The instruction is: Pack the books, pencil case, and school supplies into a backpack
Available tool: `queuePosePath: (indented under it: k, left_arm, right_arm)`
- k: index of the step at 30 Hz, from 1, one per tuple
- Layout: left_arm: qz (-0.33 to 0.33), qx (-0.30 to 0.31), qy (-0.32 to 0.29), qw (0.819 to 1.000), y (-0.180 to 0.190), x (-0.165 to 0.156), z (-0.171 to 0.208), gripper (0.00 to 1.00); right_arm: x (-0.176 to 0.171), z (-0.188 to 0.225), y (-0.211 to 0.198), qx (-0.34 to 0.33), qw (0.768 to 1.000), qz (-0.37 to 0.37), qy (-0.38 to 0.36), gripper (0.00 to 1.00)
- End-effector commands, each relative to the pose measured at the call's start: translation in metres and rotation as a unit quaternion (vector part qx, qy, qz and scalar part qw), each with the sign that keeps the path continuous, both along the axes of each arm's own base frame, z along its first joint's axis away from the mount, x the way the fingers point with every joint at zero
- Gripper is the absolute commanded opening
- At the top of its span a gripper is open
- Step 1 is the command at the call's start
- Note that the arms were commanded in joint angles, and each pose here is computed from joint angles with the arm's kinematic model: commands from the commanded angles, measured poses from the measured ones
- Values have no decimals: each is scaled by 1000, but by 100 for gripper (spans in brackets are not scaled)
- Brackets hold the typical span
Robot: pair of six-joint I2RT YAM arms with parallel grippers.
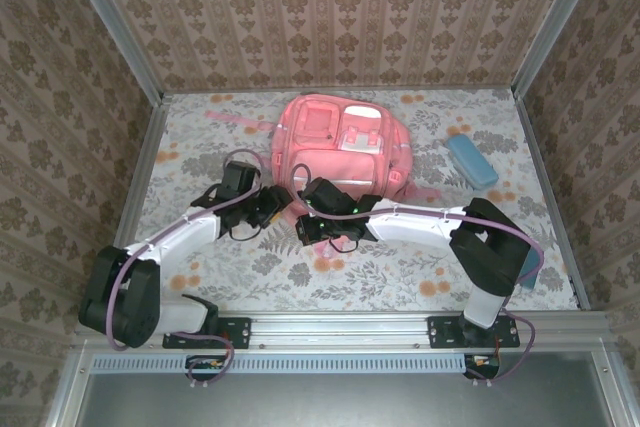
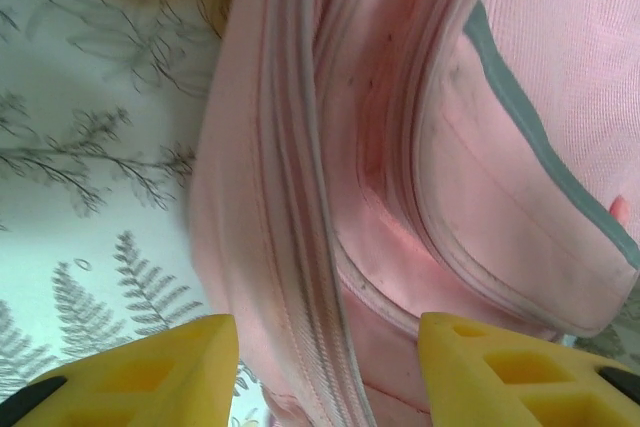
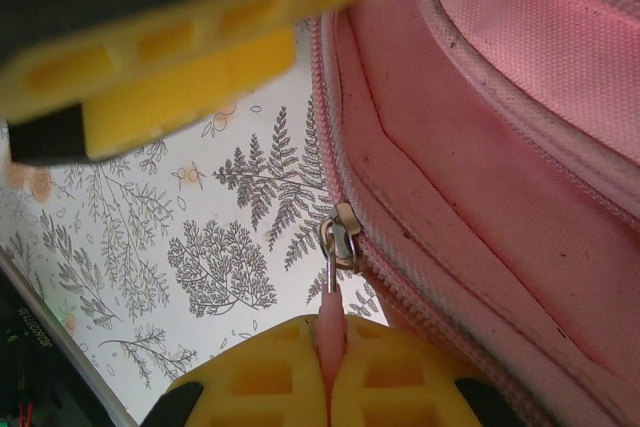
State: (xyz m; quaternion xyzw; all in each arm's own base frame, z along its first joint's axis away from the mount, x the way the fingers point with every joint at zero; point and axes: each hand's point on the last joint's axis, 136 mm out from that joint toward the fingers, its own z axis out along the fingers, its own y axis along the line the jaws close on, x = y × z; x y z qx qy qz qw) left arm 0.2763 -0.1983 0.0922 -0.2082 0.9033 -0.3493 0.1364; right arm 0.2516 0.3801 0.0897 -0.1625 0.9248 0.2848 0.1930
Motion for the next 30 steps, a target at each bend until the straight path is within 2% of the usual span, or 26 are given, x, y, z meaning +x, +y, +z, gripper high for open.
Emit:
queuePosePath:
  k: [1, 4, 11, 20, 24, 30]
  left_arm:
    - [16, -36, -2, 999, -9, 6, 7, 52]
    - [9, -38, 9, 999, -19, 2, -2, 49]
    - [32, -10, 20, 999, -12, 4, -20, 26]
    - [56, 26, 29, 998, 7, -2, -34, 5]
    - [63, 40, 29, 997, 18, -4, -36, 0]
    - [84, 48, 20, 995, 39, 4, -30, 0]
  right_arm:
    - [2, 10, 10, 10, 1000, 7, -9, 0]
    - [0, 9, 10, 8, 1000, 9, -7, 0]
    - [1, 2, -8, -27, 1000, -7, -12, 0]
    - [1, 2, -68, -123, 989, -65, -44, 0]
    - [2, 4, -107, -174, 978, -96, -65, 0]
    - [14, 12, -166, -217, 959, -155, -90, 0]
